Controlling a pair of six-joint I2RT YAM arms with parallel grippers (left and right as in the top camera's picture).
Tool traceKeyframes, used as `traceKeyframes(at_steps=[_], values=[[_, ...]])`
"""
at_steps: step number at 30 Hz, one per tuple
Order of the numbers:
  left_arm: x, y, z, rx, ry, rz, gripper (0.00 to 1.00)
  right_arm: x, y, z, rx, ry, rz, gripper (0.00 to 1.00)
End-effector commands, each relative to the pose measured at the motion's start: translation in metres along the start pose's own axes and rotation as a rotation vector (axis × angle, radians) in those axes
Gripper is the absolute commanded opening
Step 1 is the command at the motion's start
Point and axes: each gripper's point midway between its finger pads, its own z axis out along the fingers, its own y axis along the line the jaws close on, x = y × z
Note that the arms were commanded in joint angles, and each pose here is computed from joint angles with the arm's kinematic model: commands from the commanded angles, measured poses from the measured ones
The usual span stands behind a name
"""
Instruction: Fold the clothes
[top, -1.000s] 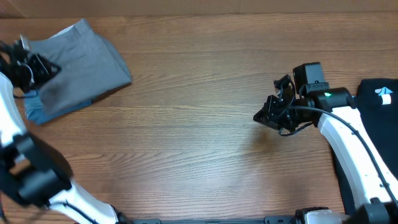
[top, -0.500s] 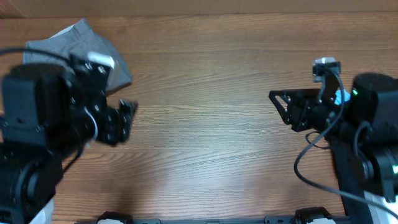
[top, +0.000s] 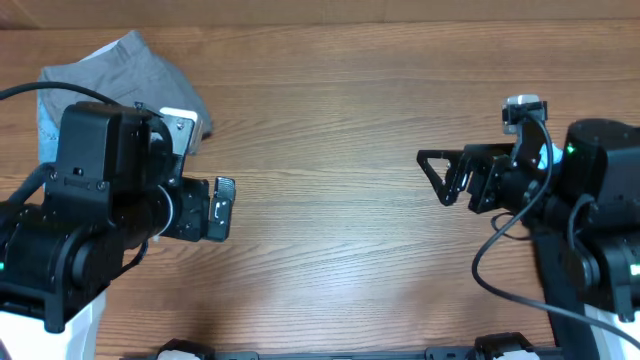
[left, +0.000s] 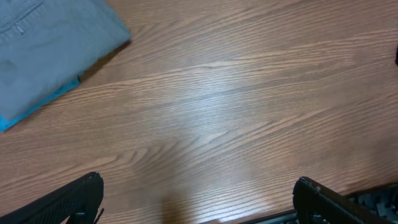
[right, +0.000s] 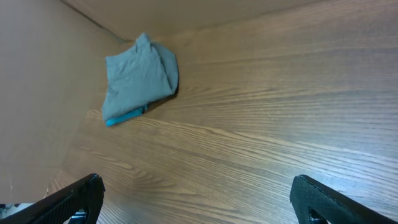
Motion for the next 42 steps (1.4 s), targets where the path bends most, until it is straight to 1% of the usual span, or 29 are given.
traceKeyframes(at_steps=[1,9,15,18,22,26,37,42], values=[[-0.001,0.001,0.008,-0.013,0.026,-0.021,1.0,-0.004,-0.006,0.009,0.012,0.018,0.009,1.0],[-0.004,0.002,0.019,-0.017,0.063,-0.023,1.0,-0.005,-0.007,0.011,0.011,0.019,0.01,1.0],[-0.005,0.002,0.024,-0.018,0.08,-0.024,1.0,-0.001,0.01,0.011,-0.086,0.045,0.01,1.0],[-0.006,0.002,0.026,-0.019,0.085,-0.024,1.0,-0.002,0.009,0.011,-0.079,0.038,0.006,1.0],[-0.006,0.002,0.026,-0.019,0.086,-0.024,1.0,-0.002,0.009,0.009,-0.075,0.03,-0.085,1.0],[-0.006,0.002,0.026,-0.019,0.086,-0.024,1.0,-0.004,0.013,0.003,-0.081,0.006,-0.123,1.0],[-0.006,0.002,0.026,-0.019,0.086,-0.024,1.0,-0.02,0.04,-0.033,-0.117,-0.153,-0.228,1.0],[-0.006,0.002,0.026,-0.019,0.086,-0.024,1.0,-0.02,0.045,-0.041,-0.123,-0.177,-0.244,1.0]])
